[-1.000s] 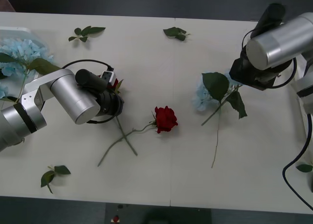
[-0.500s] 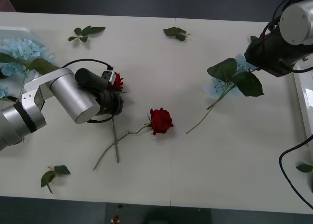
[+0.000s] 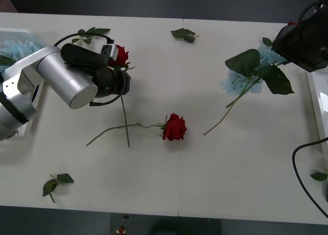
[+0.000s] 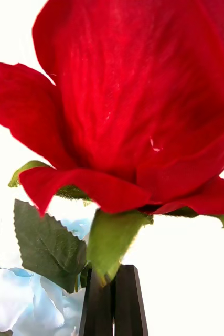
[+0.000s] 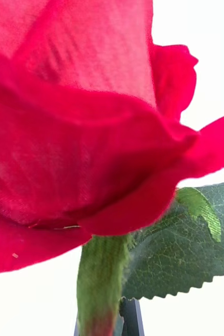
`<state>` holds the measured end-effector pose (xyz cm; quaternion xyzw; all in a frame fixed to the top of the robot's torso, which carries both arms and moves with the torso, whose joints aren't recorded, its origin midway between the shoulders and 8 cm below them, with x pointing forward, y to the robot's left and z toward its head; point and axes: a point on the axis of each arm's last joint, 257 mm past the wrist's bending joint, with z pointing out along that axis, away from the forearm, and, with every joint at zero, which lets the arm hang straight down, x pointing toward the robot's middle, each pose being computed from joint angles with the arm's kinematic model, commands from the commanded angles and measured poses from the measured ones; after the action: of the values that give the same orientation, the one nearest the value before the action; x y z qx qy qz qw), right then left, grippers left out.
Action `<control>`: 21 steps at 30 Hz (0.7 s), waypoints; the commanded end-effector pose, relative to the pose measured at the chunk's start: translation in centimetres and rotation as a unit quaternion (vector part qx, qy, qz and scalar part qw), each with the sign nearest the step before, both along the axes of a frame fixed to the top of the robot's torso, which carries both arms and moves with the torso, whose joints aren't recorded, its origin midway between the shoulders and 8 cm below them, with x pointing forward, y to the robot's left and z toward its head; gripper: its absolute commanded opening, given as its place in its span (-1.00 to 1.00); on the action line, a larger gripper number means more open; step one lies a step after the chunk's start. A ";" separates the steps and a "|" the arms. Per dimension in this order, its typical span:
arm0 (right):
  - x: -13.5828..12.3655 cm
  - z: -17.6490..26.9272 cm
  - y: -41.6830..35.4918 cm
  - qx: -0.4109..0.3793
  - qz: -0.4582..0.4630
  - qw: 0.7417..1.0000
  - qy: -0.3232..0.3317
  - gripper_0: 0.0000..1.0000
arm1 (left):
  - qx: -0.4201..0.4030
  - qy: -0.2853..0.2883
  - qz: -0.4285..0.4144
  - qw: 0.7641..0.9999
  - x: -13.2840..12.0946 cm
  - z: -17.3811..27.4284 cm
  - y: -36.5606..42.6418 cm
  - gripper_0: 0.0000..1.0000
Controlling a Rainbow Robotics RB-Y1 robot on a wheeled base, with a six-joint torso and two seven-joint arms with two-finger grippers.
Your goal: Put the red flowers into the right box and the blue flowers into the left box
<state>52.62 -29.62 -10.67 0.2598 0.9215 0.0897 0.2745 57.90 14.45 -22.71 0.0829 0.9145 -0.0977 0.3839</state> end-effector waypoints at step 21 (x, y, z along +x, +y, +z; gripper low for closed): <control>0.3 1.6 -1.7 -0.049 0.012 0.998 -0.022 1.00 | -0.054 -0.322 -0.122 0.937 1.6 23.2 -7.7 -1.00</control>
<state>52.78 -30.43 -10.59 0.2524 0.9225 0.0722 0.2829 59.51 7.09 -5.83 0.2089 0.7521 -0.1329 0.6108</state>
